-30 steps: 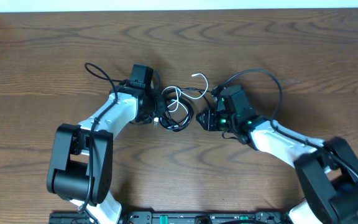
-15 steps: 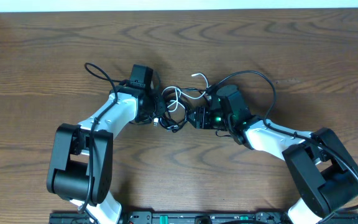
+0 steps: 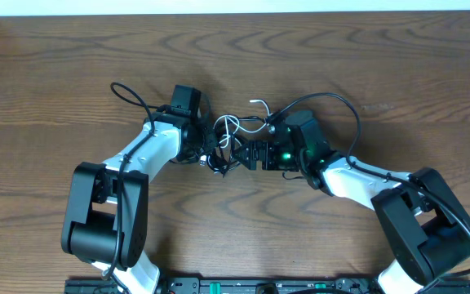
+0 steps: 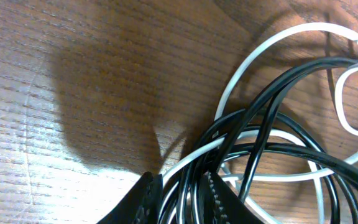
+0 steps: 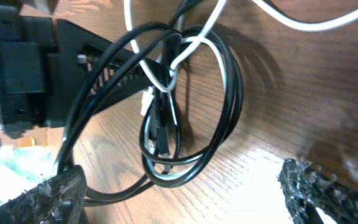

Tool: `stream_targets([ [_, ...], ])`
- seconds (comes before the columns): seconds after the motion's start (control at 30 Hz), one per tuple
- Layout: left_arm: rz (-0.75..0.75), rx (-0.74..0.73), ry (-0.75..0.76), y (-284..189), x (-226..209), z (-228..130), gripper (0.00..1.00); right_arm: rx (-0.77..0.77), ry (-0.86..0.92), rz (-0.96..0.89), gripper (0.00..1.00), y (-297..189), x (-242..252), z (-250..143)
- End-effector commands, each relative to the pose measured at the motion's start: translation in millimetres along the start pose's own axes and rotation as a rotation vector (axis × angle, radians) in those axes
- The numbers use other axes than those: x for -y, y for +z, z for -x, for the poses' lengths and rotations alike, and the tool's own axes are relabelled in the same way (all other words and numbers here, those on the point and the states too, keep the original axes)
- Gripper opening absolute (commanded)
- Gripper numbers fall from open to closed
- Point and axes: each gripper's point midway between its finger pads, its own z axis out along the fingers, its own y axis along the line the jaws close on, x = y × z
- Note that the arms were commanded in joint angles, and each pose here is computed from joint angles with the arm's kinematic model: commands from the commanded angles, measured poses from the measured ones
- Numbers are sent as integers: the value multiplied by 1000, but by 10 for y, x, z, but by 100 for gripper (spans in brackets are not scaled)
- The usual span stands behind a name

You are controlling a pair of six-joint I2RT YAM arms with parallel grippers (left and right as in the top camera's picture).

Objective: Untangle cables
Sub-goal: 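Lower left and right grippers onto opposite sides of the cable bundle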

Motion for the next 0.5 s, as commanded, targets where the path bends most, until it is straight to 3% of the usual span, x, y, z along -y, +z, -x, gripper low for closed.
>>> stream_targets([
  [0.0, 38, -6, -18, 52, -75, -20, 25, -7, 9, 21, 94, -12, 16, 45],
  [0.3, 77, -26, -39, 149, -165, -59, 25, 55, 51, -3, 88, -165, 217, 273],
  [0.47, 88, -53, -43, 178, -199, -118, 26, 73, 62, 26, 92, -256, 247, 374],
])
